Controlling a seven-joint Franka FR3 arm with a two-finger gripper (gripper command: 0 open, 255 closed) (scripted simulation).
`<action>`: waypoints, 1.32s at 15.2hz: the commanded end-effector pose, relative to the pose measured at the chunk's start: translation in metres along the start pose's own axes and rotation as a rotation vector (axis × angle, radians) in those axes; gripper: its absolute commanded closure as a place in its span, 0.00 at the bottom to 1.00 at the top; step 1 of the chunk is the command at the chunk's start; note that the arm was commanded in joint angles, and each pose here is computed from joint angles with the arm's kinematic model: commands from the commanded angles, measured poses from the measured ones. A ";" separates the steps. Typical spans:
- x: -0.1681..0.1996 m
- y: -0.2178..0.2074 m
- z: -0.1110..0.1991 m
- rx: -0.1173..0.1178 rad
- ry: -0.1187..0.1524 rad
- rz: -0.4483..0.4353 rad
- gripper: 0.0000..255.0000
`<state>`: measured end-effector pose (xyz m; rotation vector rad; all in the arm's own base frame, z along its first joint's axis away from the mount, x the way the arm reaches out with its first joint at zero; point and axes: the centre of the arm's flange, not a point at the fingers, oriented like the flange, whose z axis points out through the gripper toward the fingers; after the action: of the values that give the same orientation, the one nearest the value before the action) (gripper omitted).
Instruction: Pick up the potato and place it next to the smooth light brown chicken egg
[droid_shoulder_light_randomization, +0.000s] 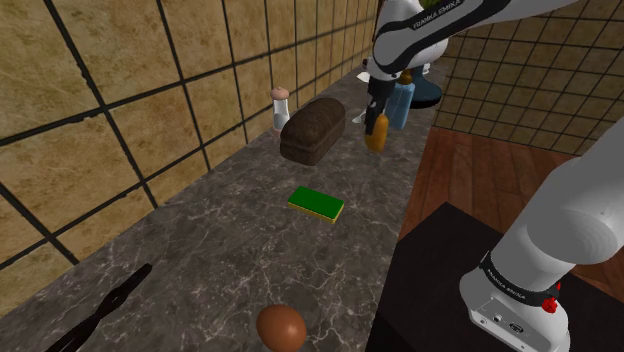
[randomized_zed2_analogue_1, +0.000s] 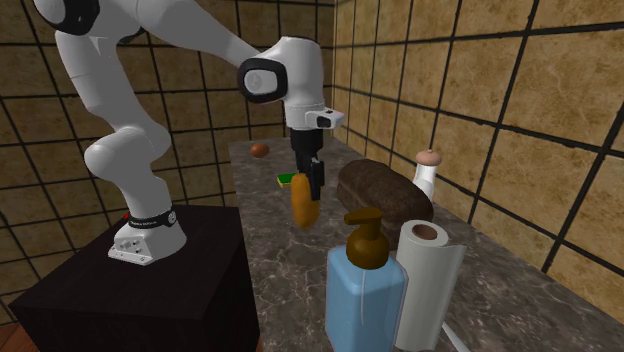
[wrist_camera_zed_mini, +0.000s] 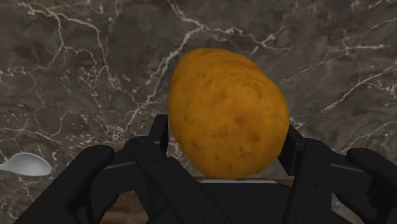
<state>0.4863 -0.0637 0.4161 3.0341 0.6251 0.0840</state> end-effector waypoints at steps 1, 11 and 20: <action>0.000 0.001 -0.010 0.000 0.000 0.000 1.00; 0.001 -0.010 -0.055 0.000 0.000 0.000 1.00; -0.005 -0.128 -0.062 0.000 0.000 0.000 1.00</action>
<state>0.4337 0.0413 0.4705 3.0338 0.6278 0.0836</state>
